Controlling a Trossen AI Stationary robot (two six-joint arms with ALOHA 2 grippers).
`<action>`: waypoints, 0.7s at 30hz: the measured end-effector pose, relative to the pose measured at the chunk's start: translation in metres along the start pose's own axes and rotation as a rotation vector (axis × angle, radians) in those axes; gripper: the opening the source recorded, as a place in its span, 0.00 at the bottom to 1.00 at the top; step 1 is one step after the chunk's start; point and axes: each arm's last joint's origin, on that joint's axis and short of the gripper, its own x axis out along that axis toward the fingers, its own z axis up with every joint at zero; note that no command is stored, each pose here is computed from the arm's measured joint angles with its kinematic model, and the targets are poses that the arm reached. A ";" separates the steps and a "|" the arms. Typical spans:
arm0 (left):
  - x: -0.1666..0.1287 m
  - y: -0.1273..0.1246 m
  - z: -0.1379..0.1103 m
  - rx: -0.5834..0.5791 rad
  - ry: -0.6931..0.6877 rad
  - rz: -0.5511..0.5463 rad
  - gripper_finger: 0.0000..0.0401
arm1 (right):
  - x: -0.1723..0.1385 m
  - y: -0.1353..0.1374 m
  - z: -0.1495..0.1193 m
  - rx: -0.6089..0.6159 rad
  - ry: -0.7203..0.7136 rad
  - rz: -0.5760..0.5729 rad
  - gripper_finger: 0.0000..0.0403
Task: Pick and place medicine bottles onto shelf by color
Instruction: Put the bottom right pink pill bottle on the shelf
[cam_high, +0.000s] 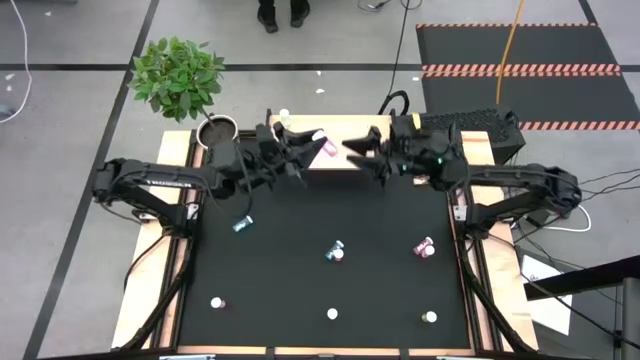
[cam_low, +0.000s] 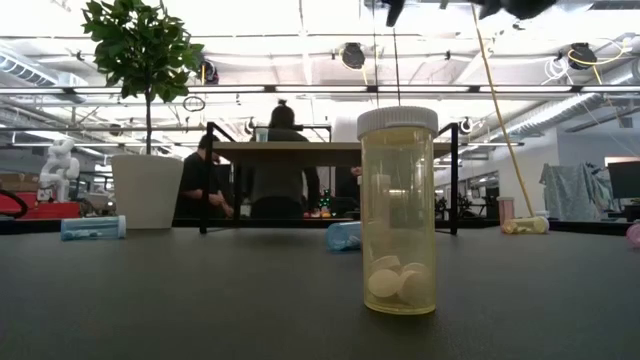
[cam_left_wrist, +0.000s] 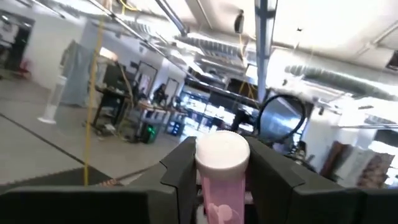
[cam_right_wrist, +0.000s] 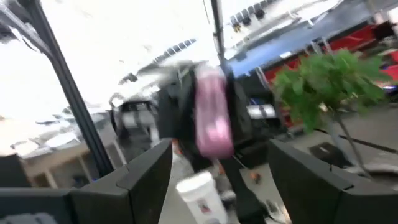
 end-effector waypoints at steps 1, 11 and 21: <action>0.001 0.003 0.001 0.009 -0.013 0.006 0.31 | 0.005 -0.003 0.008 0.009 -0.011 0.025 0.65; 0.007 0.025 0.014 0.006 -0.091 0.014 0.31 | 0.038 -0.031 0.024 -0.007 0.019 0.068 0.70; 0.008 0.026 0.013 0.018 -0.082 0.019 0.31 | 0.040 -0.041 0.020 0.021 0.029 0.069 0.59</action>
